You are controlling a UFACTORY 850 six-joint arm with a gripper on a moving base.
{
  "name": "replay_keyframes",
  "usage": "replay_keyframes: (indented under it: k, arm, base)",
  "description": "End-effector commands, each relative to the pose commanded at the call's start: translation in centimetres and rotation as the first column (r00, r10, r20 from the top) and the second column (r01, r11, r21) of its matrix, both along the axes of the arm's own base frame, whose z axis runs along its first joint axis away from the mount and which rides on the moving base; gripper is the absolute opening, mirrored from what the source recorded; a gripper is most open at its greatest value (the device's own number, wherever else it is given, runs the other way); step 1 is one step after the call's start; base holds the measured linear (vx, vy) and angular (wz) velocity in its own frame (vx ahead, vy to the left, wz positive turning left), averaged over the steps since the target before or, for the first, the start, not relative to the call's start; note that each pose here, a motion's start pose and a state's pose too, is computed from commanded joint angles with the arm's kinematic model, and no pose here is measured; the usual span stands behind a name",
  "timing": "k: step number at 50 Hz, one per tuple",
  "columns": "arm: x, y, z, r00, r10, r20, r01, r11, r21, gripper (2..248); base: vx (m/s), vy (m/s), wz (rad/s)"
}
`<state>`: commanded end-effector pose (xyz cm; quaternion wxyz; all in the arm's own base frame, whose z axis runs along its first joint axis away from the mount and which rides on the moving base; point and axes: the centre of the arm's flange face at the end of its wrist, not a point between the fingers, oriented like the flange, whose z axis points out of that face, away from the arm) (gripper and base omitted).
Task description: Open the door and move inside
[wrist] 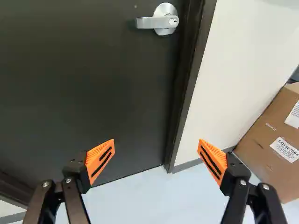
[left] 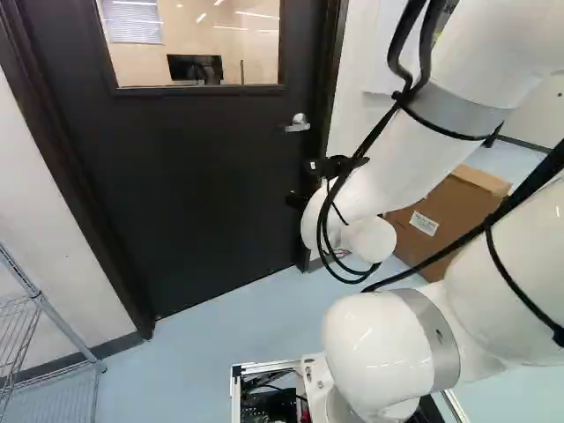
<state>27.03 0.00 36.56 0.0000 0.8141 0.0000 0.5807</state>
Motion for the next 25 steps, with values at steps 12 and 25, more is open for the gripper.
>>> replay_keyframes:
  k: [12, 25]
  arm:
    - [0.5, 0.0, 0.1, 1.000, 0.000, -0.002, 0.000, 1.000, 0.000, 247]
    - [1.8, -0.2, 1.1, 1.000, -0.006, 0.020, 0.006, 1.000, 0.000, 247]
  base:
    - [0.000, 0.000, 0.000]
    - [0.000, 0.000, 0.000]
